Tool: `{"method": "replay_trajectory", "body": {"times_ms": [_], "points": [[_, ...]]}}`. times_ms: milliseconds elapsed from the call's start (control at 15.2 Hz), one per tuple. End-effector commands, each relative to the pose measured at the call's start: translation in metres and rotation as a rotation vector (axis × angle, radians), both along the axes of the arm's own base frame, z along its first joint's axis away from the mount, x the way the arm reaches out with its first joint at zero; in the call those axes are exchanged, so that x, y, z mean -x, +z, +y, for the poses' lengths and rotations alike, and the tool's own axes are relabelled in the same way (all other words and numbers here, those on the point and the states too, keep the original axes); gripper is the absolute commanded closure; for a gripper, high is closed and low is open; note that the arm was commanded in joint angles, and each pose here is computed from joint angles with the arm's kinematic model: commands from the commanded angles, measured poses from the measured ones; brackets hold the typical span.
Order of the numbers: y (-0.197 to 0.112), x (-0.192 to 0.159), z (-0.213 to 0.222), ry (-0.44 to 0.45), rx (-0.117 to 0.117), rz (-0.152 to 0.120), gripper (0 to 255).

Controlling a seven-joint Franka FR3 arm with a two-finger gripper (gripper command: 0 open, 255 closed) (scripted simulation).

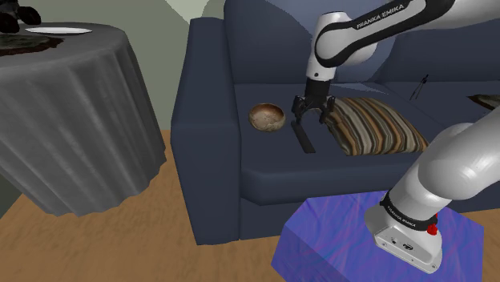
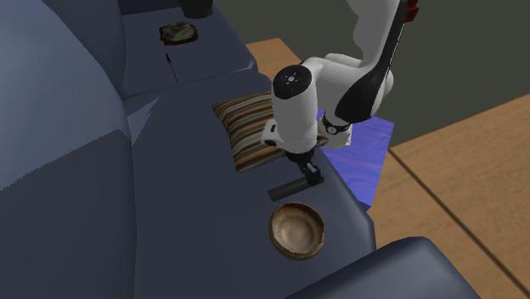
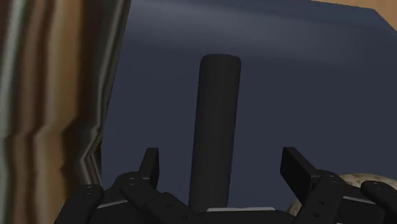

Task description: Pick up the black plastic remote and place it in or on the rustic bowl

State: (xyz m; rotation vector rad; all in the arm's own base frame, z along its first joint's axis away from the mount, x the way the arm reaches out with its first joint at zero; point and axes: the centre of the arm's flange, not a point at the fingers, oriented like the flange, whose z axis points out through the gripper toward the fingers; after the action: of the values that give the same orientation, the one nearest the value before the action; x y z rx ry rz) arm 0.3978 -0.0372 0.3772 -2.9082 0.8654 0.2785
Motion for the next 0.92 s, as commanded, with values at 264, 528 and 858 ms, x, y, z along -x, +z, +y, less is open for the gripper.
{"method": "replay_trajectory", "body": {"times_ms": [264,528,858], "points": [[-0.045,-0.009,-0.003,-0.083,-0.009,0.013,0],[-0.069,-0.005,0.001,-0.083,-0.009,0.013,0],[-0.069,-0.005,0.001,-0.083,-0.009,0.013,0]]}}
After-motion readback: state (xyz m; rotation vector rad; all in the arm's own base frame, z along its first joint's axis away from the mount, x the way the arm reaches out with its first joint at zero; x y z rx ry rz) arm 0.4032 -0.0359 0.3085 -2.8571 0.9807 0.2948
